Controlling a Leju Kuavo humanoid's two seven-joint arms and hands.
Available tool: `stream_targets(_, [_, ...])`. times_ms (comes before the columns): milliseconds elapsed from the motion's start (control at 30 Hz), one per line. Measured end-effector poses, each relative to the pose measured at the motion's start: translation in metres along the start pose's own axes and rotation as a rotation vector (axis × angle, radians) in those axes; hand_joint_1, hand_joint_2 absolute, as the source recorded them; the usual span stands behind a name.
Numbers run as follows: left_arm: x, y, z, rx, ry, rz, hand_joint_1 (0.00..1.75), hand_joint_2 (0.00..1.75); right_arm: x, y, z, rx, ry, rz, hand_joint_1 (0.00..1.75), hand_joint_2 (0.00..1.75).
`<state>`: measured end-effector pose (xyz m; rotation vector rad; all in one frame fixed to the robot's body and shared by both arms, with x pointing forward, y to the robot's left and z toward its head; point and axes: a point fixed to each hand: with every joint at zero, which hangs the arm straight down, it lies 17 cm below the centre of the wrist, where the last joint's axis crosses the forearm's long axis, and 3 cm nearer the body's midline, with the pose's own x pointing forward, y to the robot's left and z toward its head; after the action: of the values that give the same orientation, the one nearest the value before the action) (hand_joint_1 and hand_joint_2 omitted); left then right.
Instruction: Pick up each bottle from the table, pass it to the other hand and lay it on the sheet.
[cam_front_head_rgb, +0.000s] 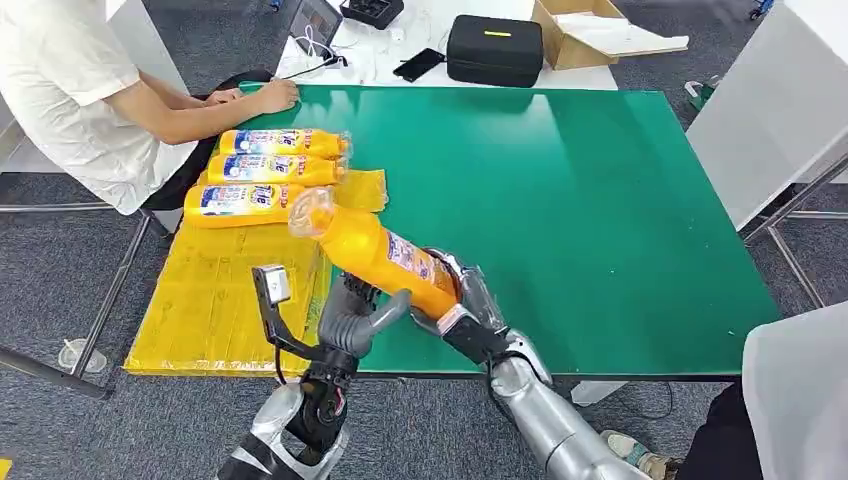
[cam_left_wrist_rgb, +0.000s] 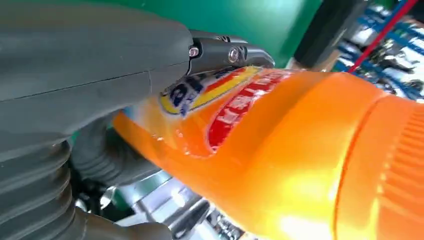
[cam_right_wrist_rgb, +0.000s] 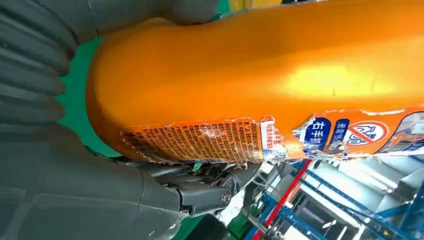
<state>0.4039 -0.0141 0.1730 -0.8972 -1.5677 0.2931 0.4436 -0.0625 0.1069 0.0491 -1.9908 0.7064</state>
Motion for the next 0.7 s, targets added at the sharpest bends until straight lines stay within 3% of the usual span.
stream_targets(167, [0.007,-0.001,-0.005,-0.003,-0.03,-0.022,0.0,1.75,0.005,0.009,0.0,0.029,-0.01,-0.023,1.75,1.75])
stream_targets(333, [0.025,-0.008,-0.011,-0.024,-0.13,-0.086,0.0,1.75,0.022,0.026,-0.002,0.089,-0.033,-0.165,1.75,1.75])
stream_targets(700, [0.034,-0.008,-0.016,-0.023,-0.164,-0.067,0.0,1.75,0.036,0.035,-0.004,0.135,-0.057,-0.246,1.75,1.75])
